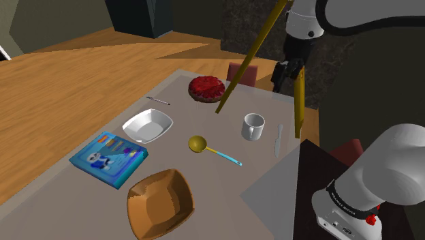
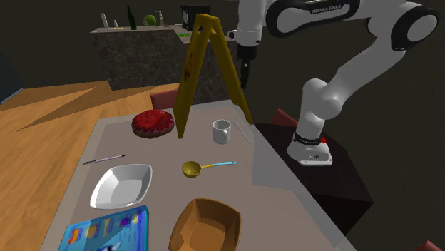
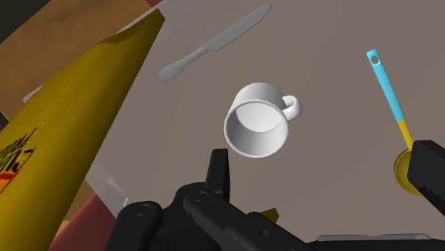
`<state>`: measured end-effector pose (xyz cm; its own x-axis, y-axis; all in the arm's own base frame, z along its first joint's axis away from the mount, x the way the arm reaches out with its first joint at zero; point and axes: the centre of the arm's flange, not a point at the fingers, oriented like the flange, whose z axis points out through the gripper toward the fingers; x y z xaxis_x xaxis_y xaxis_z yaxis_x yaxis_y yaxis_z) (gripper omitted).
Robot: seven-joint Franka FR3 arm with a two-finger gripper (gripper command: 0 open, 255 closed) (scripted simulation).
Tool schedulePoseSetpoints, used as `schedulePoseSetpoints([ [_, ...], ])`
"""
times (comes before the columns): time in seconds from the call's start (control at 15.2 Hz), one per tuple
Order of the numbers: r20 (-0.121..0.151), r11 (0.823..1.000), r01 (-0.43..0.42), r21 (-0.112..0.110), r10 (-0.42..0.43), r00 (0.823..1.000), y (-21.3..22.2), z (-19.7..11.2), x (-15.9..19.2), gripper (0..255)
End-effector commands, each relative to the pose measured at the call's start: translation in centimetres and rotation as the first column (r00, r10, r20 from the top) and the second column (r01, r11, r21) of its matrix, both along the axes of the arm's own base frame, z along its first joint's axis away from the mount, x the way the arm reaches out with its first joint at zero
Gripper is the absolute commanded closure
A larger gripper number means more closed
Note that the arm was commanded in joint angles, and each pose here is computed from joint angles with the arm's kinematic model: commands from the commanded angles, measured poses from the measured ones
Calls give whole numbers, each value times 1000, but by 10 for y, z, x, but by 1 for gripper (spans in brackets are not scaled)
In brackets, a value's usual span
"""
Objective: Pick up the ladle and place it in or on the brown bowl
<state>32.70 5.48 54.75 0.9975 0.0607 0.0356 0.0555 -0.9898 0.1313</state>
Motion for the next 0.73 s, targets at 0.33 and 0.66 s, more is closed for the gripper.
schedulePoseSetpoints([
  [0.33,14,995,-100,-5,100,995,40,-71,32,0],
  [0.66,22,985,-170,-10,170,985,71,-124,54,0],
])
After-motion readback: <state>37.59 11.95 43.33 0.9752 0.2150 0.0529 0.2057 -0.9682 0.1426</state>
